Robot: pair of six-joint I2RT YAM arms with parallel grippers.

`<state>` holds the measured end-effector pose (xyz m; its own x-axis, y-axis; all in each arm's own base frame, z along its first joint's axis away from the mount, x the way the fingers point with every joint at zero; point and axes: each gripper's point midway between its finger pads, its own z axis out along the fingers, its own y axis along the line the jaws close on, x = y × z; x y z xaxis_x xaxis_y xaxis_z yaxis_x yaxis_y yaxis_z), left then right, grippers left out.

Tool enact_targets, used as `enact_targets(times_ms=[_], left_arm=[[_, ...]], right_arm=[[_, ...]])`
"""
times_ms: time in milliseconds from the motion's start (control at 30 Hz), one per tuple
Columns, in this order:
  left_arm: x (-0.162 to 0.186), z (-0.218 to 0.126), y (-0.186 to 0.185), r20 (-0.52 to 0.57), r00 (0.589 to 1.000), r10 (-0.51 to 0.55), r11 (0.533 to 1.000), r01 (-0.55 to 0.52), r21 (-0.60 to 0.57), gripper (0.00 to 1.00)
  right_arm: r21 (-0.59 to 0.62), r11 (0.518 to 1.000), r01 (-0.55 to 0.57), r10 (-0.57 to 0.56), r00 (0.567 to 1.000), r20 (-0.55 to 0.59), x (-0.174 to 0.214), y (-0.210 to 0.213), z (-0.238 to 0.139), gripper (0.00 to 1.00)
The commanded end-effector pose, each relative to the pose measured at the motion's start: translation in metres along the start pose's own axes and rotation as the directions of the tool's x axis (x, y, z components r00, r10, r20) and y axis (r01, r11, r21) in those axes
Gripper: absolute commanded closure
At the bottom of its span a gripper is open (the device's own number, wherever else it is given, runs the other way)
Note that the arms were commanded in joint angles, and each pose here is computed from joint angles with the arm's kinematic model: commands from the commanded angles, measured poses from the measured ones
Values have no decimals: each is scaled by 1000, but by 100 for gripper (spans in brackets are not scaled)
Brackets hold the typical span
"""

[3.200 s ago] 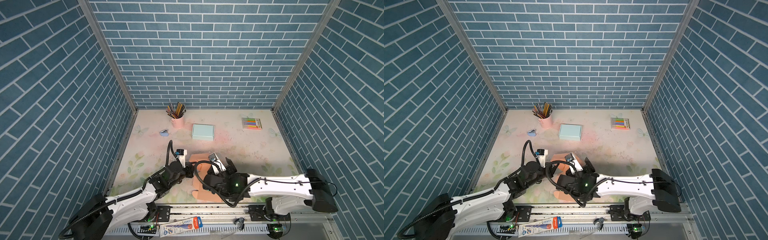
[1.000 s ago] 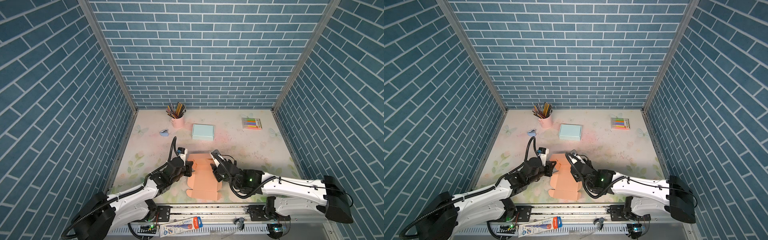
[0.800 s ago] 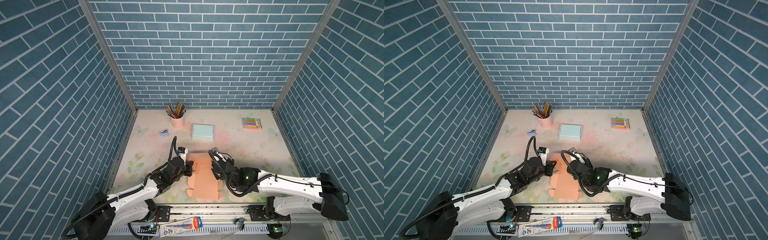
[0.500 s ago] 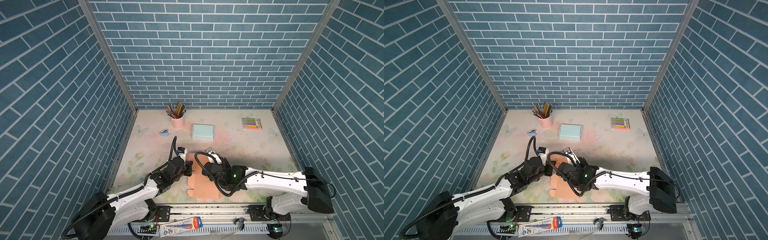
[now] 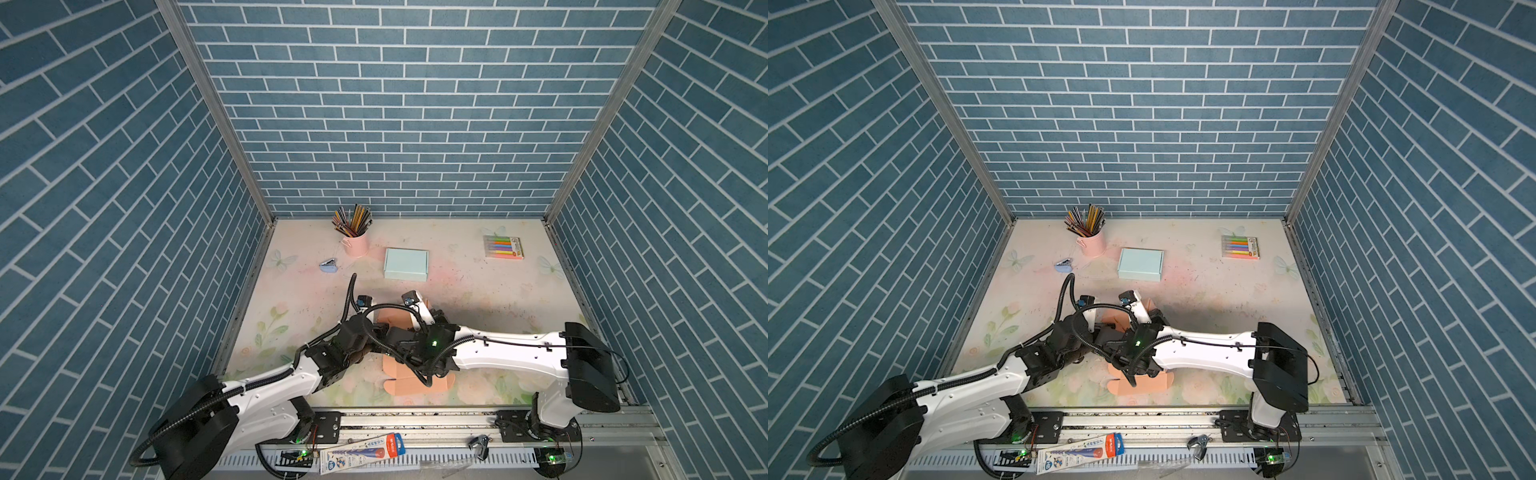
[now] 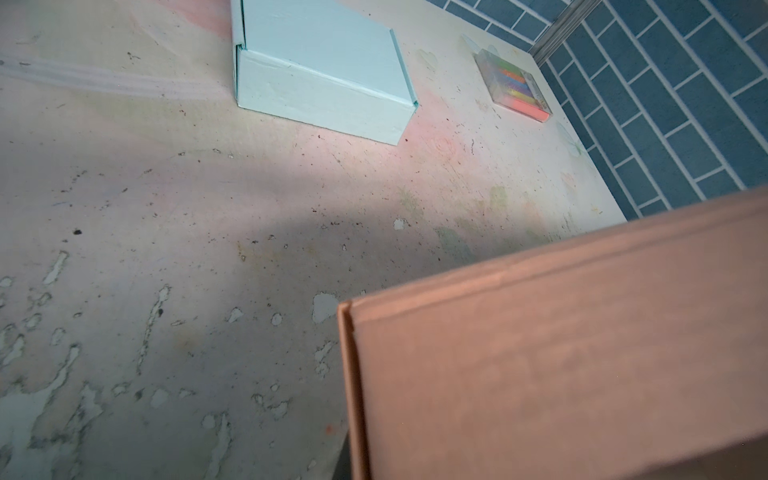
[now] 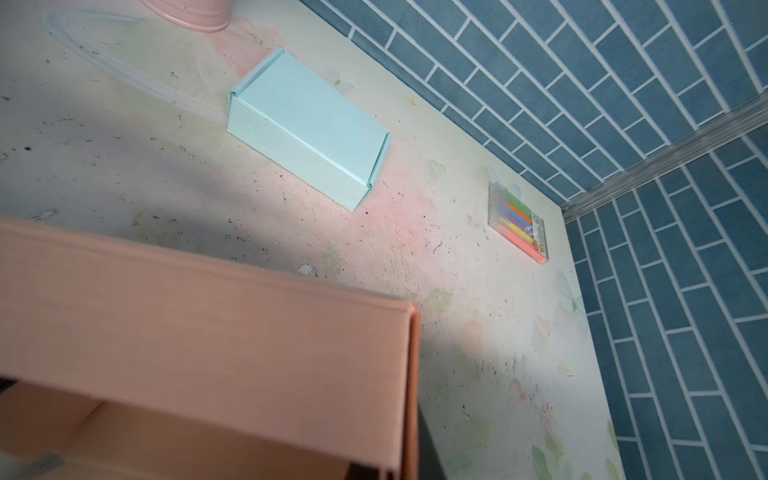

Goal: Fold the paper box

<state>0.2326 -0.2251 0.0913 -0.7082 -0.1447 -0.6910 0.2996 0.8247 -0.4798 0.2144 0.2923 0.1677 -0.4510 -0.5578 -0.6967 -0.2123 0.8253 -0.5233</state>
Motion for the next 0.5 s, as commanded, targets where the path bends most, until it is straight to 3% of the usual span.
enact_targets(times_ms=[0,200,300,467], left_arm=[[-10,-1,-23,33,999,1,996,-4,85,95],[-9,-2,-21,51,997,-49,994,44,98,95],[-9,-2,-21,61,996,-71,993,65,103,95],[-9,-1,-22,73,993,-97,990,88,107,95]], right_arm=[[106,993,43,-42,999,-5,6,-14,-3,88],[86,996,-10,8,1000,24,4,-16,-6,87],[80,997,-19,16,999,39,3,-10,-8,82],[124,992,-18,12,999,52,3,-8,-11,84]])
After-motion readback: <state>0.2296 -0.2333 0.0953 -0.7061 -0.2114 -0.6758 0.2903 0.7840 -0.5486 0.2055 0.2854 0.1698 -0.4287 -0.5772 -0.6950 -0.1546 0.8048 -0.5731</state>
